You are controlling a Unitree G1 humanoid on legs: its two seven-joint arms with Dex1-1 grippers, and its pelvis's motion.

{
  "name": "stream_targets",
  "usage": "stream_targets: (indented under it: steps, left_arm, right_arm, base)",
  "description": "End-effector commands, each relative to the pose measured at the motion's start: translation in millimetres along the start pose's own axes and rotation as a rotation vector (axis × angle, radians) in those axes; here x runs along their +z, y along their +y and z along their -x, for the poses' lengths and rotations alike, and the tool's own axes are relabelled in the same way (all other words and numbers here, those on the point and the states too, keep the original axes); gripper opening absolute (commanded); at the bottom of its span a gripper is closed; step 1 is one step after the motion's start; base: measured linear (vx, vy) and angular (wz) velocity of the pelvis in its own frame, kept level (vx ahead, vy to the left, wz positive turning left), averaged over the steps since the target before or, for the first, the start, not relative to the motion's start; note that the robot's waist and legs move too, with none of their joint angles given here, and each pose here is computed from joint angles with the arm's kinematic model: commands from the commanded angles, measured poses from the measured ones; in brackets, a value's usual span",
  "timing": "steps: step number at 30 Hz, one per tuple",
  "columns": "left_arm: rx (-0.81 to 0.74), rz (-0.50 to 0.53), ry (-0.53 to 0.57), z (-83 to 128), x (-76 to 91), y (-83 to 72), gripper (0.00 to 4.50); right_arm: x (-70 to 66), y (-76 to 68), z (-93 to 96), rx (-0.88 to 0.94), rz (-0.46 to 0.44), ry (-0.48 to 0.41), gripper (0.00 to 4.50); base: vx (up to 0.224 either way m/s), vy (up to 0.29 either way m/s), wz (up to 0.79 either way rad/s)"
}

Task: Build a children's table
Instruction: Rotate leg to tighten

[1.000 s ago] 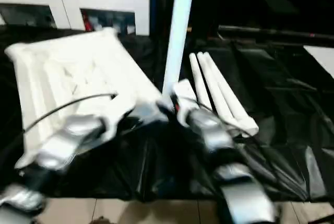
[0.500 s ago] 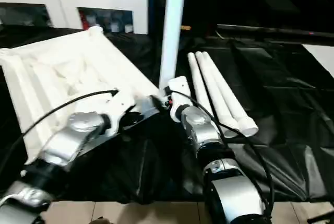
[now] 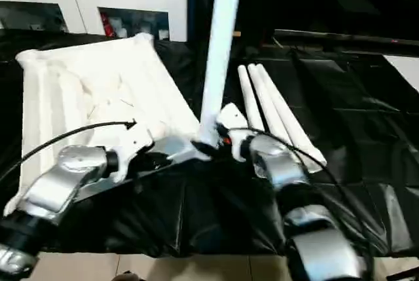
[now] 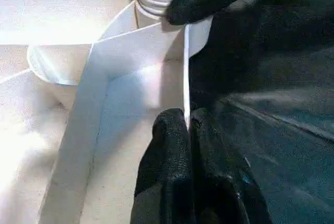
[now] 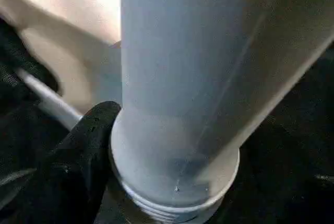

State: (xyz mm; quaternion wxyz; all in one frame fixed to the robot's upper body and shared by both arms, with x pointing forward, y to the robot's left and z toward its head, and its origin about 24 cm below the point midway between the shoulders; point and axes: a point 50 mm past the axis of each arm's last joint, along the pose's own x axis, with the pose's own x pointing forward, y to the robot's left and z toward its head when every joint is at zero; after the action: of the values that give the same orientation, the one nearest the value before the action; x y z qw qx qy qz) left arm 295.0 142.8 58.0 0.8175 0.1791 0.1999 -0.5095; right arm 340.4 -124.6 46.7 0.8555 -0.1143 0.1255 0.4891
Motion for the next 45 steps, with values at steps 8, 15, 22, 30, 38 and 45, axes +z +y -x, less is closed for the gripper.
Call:
stream_targets:
  steps: [8,15,22,30,38,45]
  left_arm:
    - [-0.123,-0.058,-0.069,6.2,13.9,-9.0,0.00]
    - [-0.140,-0.053,-0.065,8.0,13.0,-10.5,0.00]
    - [-0.076,-0.043,-0.055,0.5,12.7,-8.0,0.00]
    - [0.291,0.088,-0.044,-36.4,30.1,14.4,0.00]
    - [0.390,0.160,-0.069,-55.6,45.4,9.7,0.00]
    - [0.357,0.107,-0.123,-61.7,51.3,3.7,0.44]
  right_arm:
    - [2.1,-4.3,11.8,0.041,0.017,0.007,3.43]
    - [1.2,1.5,11.6,0.101,0.007,-0.001,2.81]
    - [-4.6,4.2,5.2,0.042,-0.046,-0.017,2.71]
    - [-9.5,7.3,-32.2,-0.317,-0.229,-0.023,2.70]
    - [-5.0,10.9,-50.5,-0.482,-0.386,-0.051,3.57]
    - [-0.9,-0.2,-41.6,-0.578,-0.299,-0.062,3.81]
  base:
    - [0.000,0.000,0.00]
    - [0.000,0.000,0.00]
    - [0.000,0.000,0.00]
    - [0.000,0.000,0.00]
    - [0.000,0.000,0.00]
    - [0.000,0.000,0.00]
